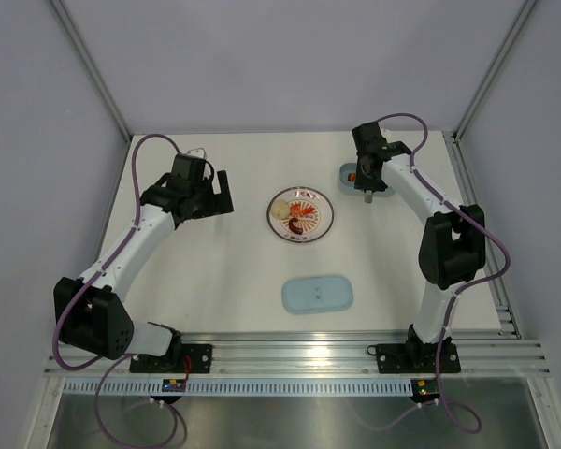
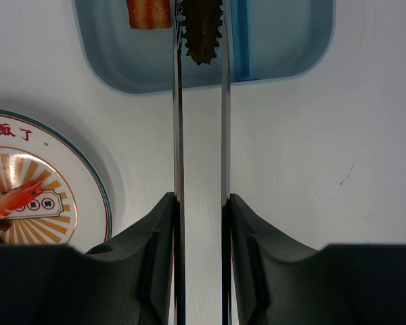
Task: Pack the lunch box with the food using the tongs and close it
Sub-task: Place the fake food in the packing box.
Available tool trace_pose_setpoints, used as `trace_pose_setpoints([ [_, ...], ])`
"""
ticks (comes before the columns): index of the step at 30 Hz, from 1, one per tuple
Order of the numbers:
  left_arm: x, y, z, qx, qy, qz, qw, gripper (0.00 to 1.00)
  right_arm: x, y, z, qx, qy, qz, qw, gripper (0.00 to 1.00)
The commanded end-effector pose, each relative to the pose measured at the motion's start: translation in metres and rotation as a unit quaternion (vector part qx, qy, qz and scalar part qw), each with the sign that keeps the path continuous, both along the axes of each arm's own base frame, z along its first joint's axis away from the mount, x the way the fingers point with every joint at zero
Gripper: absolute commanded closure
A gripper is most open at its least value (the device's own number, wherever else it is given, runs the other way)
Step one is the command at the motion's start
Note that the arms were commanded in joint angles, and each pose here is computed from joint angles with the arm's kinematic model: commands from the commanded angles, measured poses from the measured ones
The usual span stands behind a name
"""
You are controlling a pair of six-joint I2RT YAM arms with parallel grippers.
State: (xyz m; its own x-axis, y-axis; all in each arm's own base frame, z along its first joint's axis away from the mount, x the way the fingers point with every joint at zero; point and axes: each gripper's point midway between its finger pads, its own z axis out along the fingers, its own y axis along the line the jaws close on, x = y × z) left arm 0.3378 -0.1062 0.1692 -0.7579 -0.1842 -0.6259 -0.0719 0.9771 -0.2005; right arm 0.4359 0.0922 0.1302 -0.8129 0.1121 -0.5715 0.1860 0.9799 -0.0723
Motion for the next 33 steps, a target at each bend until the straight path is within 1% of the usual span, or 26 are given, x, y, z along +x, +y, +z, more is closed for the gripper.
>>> trace_pose_setpoints([
  [1,0.002,0.006,0.015,0.007,-0.025,0.005,1.0,0.01,0.027,0.001,0.024,0.006,-0.051,0.002,0.999,0.89],
  [2,0.002,0.005,0.015,0.007,-0.025,0.004,1.0,0.01,0.028,0.001,0.021,0.004,-0.047,0.002,0.999,0.88],
  [4,0.001,0.006,0.015,0.009,-0.024,0.005,1.0,0.01,0.027,0.001,0.017,0.001,-0.04,0.001,0.999,0.82],
  [5,0.001,0.006,0.015,0.009,-0.024,0.006,1.0,0.01,0.027,0.001,0.018,0.002,-0.04,0.001,0.999,0.78],
  [6,0.001,0.006,0.016,0.009,-0.024,0.006,1.0,0.01,0.026,0.001,0.018,0.003,-0.04,0.002,0.999,0.7],
  [8,0.001,0.007,0.016,0.01,-0.026,0.007,1.0,0.01,0.026,0.001,0.023,0.005,-0.045,0.002,0.999,0.63],
  [10,0.001,0.007,0.016,0.009,-0.027,0.007,1.0,0.01,0.025,0.001,0.026,0.005,-0.048,0.003,0.999,0.59],
  [16,0.0,0.006,0.015,0.007,-0.025,0.006,1.0,0.01,0.023,0.0,0.042,0.008,-0.061,0.003,0.998,0.57],
  [19,-0.001,0.007,0.015,0.008,-0.024,0.007,1.0,0.01,0.022,0.0,0.045,0.01,-0.062,0.005,0.998,0.53],
  [29,-0.002,0.007,0.016,0.007,-0.025,0.007,1.0,0.01,0.02,0.0,0.049,0.012,-0.066,0.005,0.998,0.53],
  [33,-0.002,0.007,0.016,0.006,-0.026,0.007,1.0,0.01,0.02,0.0,0.049,0.01,-0.064,0.007,0.998,0.52],
])
